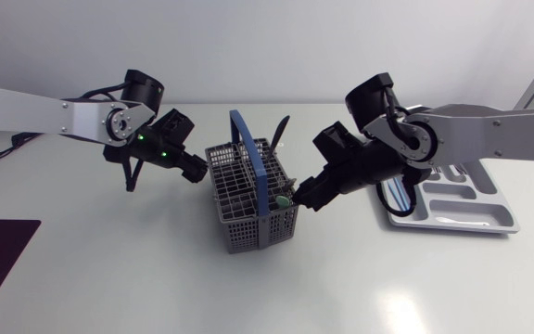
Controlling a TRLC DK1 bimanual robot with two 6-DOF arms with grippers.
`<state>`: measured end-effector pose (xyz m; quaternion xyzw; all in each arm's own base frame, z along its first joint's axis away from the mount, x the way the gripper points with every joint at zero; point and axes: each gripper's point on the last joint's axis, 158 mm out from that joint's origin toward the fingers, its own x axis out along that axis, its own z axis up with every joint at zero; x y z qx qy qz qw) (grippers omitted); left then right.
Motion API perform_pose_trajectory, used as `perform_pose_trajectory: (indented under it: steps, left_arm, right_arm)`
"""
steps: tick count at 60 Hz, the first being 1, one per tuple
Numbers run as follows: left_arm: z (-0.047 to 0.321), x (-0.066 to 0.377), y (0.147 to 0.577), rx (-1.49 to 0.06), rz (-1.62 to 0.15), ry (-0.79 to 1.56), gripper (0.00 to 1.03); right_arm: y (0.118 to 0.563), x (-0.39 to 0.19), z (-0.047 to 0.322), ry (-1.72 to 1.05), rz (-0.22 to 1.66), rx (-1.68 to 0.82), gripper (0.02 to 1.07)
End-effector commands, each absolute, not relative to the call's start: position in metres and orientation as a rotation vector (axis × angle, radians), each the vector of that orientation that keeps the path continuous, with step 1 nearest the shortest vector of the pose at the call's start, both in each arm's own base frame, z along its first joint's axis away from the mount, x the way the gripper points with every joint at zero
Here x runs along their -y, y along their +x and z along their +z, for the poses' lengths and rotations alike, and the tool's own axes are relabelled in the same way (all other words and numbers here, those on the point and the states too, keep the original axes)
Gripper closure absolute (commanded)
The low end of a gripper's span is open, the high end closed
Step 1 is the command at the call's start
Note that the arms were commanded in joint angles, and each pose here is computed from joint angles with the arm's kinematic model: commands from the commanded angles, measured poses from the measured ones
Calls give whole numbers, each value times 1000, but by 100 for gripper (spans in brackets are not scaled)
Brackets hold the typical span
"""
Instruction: Unload the cutlery basket into the drawer organizer.
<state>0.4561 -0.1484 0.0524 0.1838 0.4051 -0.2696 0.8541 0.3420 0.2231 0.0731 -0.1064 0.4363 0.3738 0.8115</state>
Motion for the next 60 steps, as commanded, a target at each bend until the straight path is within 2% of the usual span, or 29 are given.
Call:
perform_pose_trajectory:
  steps: [1, 17, 24, 31, 38, 48, 54, 60]
  left_arm:
    - [59, 169, 471, -817, -585, 383, 6]
    - [62, 212, 515, -791, -619, 399, 6]
    - [63, 219, 535, -787, -619, 401, 5]
    - [68, 208, 543, -795, -603, 399, 5]
    - [81, 188, 533, -794, -586, 409, 5]
    - [114, 170, 497, -745, -594, 449, 5]
    - [151, 176, 478, -663, -608, 464, 5]
    - [198, 201, 452, -589, -654, 482, 5]
  right_arm:
    - [325, -219, 64, -215, 800, -985, 37]
    - [303, -228, 66, -217, 859, -998, 37]
    - [293, -242, 66, -220, 906, -1000, 37]
    - [299, -232, 78, -208, 883, -964, 37]
    - [313, -210, 92, -183, 838, -923, 36]
    - [341, -185, 108, -152, 753, -866, 36]
    - [357, -175, 116, -143, 686, -829, 36]
    - [363, -166, 120, -129, 654, -812, 36]
